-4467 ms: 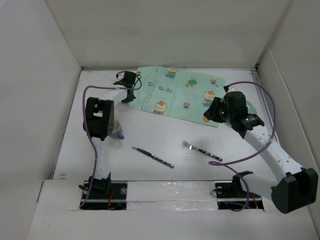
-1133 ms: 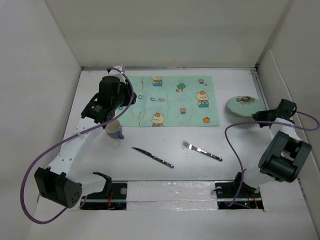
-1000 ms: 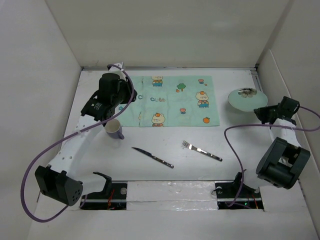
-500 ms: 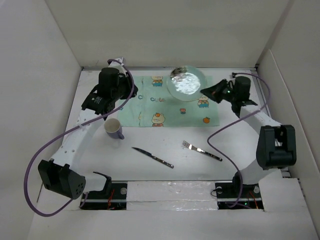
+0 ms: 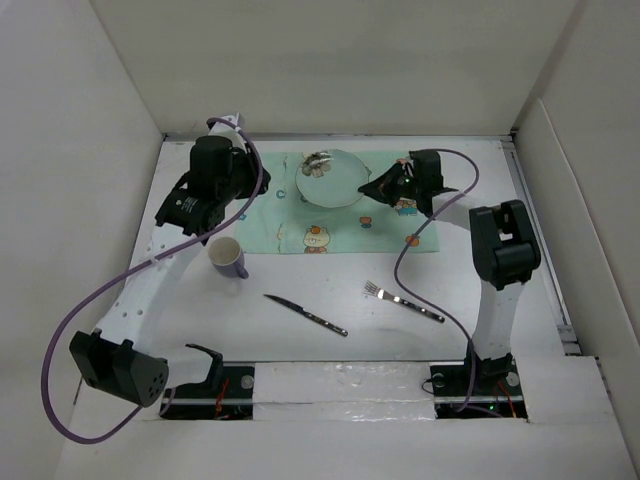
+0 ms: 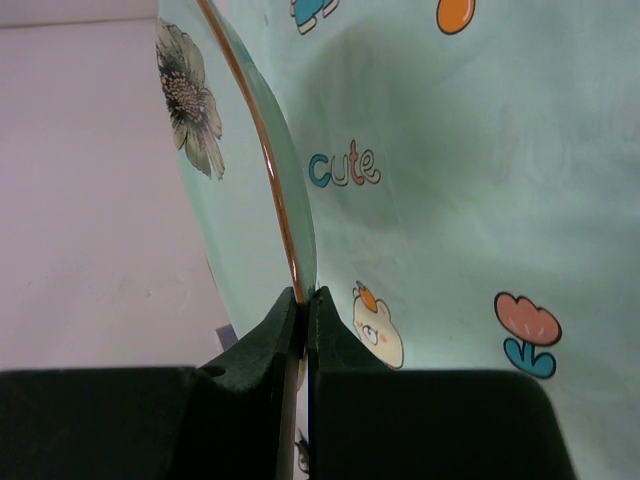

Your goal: Set the dinner table for one person

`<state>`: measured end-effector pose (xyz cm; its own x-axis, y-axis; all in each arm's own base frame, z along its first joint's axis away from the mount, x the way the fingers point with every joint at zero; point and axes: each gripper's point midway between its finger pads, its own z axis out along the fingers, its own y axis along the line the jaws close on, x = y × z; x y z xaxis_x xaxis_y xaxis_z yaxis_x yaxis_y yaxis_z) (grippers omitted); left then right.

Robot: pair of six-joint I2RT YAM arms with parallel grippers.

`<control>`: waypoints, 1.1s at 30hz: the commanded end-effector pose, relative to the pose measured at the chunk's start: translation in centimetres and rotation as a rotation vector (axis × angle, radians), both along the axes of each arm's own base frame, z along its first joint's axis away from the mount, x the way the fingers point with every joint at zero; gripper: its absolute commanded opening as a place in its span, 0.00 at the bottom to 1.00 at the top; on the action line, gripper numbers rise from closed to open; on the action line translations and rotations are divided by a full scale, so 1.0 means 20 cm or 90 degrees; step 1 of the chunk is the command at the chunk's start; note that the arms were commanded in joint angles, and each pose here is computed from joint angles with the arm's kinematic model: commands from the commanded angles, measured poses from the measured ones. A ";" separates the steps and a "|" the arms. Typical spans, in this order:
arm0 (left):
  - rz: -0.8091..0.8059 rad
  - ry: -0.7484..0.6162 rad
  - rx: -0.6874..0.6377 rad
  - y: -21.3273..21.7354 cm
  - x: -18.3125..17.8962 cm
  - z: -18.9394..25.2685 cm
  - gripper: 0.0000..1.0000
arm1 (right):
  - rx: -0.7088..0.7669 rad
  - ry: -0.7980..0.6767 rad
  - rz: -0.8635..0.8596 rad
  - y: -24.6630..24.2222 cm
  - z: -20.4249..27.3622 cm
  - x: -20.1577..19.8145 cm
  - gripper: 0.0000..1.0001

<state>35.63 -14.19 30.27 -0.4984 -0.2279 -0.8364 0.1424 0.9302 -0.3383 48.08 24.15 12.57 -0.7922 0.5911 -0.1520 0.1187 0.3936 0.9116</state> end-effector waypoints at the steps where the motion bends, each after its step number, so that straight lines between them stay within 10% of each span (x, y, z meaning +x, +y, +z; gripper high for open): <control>1: 0.008 -0.023 0.001 0.03 -0.03 0.05 0.25 | 0.044 -0.124 0.029 0.12 0.33 0.08 0.00; 19: 0.028 -0.013 0.019 0.06 0.00 -0.01 0.25 | -0.031 -0.030 -0.009 0.09 -0.04 0.10 0.00; 33: 0.038 -0.033 0.029 0.08 0.02 0.06 0.28 | -0.120 0.031 -0.020 0.04 -0.15 0.00 0.53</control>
